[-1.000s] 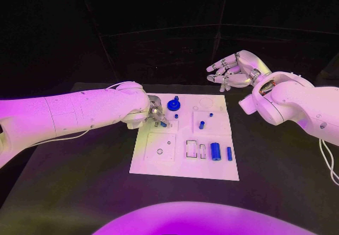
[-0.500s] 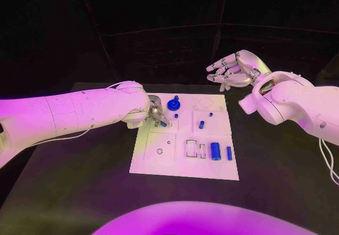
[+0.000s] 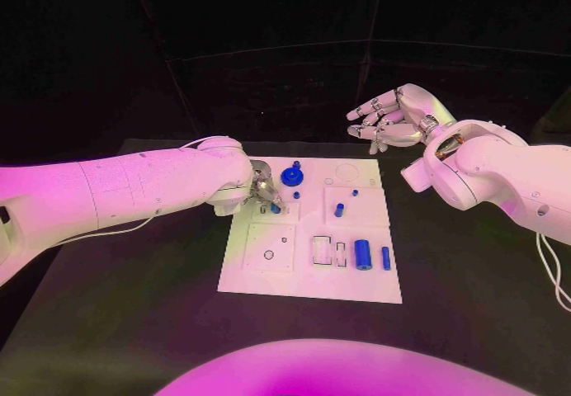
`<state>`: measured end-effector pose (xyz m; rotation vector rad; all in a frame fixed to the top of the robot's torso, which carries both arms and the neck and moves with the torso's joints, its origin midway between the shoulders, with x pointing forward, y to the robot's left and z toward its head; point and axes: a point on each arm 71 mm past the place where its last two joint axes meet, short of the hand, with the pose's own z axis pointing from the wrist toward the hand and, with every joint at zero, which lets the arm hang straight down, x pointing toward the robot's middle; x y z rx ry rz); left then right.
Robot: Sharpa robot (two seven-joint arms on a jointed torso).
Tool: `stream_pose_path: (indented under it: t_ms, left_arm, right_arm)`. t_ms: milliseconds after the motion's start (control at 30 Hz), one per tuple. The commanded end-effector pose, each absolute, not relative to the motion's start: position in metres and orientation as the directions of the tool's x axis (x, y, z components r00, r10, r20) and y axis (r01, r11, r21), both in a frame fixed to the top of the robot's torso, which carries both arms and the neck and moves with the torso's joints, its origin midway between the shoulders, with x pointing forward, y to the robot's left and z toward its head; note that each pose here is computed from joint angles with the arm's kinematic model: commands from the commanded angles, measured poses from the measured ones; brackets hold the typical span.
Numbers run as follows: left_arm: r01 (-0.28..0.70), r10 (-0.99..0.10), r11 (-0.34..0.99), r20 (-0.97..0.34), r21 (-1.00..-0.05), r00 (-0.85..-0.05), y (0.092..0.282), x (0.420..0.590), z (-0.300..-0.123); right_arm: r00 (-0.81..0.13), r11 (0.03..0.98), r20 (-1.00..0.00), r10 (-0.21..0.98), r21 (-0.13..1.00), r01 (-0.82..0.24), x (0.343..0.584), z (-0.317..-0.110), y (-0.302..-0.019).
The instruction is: Assemble the parts on the task board
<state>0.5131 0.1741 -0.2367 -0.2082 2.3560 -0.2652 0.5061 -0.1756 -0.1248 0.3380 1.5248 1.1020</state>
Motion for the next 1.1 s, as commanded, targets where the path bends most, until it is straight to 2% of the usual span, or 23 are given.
stream_pose_path:
  t_ms: [33,1100]
  left_arm:
    - [-0.07,-0.213,0.969,-0.662,-0.236,-0.719,0.1735,0.5131,-0.2372]
    - [-0.084,-0.224,0.968,-0.67,-0.235,-0.707,0.175,0.5173,-0.2369]
  right_arm:
    - [-0.298,0.508,-0.614,0.731,0.781,-0.362,0.5059,-0.1231,-0.1742]
    - [-0.308,0.503,-0.61,0.73,0.785,-0.361,0.506,-0.1235,-0.1729]
